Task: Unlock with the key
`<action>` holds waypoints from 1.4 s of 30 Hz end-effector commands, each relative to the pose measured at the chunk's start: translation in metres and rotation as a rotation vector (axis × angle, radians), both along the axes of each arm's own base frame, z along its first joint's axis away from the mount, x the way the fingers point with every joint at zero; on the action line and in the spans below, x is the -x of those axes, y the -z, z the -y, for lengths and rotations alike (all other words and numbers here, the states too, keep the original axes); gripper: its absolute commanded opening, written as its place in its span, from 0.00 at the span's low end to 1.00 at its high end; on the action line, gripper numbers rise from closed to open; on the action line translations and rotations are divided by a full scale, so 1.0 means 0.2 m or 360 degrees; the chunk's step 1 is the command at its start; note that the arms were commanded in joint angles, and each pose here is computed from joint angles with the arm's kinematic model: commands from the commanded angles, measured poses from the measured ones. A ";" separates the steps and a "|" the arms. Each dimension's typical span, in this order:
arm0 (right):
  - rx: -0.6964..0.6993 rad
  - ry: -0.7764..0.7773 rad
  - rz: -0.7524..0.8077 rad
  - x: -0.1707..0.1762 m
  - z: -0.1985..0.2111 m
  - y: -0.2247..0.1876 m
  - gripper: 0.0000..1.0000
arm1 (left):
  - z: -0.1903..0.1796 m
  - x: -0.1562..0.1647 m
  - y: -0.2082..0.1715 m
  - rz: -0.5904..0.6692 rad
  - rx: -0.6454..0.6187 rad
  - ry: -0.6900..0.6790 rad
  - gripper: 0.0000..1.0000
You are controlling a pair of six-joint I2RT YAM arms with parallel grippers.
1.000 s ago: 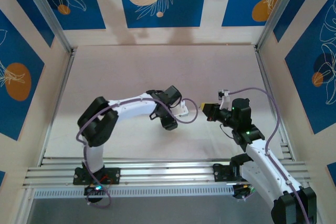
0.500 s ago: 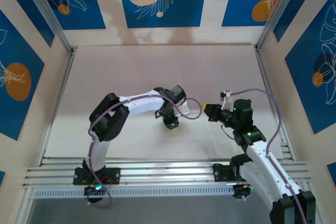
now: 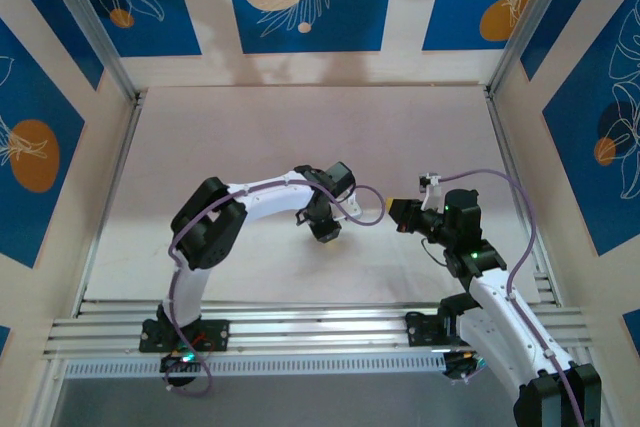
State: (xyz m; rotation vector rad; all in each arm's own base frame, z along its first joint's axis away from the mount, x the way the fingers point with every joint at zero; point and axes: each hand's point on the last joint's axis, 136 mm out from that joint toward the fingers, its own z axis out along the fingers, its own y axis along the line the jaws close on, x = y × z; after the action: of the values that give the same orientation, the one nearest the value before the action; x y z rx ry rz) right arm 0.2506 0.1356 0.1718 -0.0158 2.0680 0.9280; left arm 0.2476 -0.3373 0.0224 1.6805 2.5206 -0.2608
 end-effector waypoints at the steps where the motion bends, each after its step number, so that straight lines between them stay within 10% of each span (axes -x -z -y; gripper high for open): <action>1: -0.0015 -0.0001 -0.0007 0.01 0.01 0.01 0.00 | -0.04 0.10 0.09 -0.0111 -0.0066 0.0002 0.10; 27: 0.0000 0.0050 -0.0056 0.00 0.02 0.00 0.00 | 0.11 -0.05 -0.25 0.0361 0.0451 -0.0034 0.11; 42: -0.0066 0.0182 -0.0044 -0.05 0.03 -0.16 0.00 | 0.18 -0.14 -0.69 0.1057 0.1041 -0.0132 0.12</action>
State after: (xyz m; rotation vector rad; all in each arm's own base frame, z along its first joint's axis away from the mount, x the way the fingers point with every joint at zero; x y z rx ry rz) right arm 0.2561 0.1315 0.1902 0.0808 2.0752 0.9035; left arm 0.2647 -0.3612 0.1215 1.2650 1.9030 -0.3922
